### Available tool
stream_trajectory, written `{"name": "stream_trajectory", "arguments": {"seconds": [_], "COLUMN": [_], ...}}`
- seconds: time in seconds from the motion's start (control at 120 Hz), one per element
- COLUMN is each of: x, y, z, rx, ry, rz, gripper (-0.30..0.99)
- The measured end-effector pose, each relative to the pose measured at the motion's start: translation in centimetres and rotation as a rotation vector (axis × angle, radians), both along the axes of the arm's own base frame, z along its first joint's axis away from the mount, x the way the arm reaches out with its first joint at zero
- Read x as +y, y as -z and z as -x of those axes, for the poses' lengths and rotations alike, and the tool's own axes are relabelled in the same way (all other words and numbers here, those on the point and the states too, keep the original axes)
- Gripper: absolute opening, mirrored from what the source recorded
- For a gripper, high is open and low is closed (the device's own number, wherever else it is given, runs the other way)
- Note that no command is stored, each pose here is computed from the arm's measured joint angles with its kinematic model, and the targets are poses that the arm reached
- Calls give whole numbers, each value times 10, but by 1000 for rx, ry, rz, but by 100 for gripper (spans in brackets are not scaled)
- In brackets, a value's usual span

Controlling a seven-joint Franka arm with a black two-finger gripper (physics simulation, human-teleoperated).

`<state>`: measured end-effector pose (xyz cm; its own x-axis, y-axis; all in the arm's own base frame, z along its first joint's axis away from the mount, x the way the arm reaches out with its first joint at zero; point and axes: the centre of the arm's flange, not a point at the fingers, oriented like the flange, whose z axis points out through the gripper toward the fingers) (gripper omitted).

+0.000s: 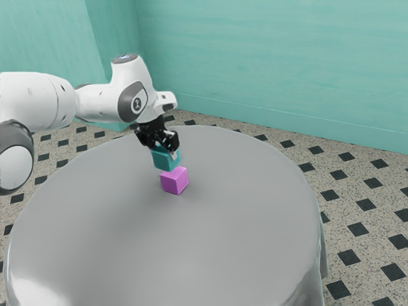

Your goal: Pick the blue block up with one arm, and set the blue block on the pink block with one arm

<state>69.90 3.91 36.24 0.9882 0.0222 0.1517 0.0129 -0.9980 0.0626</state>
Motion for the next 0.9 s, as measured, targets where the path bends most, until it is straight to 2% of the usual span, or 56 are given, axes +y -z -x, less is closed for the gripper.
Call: {"name": "stream_trajectory", "arguments": {"seconds": [0.617, 0.9], "x": [-7, -11], "y": [13, 14], "z": [-16, -16], "rx": [-5, -2], "ry": [-17, 1], "rz": [17, 29], "gripper": [32, 56]}}
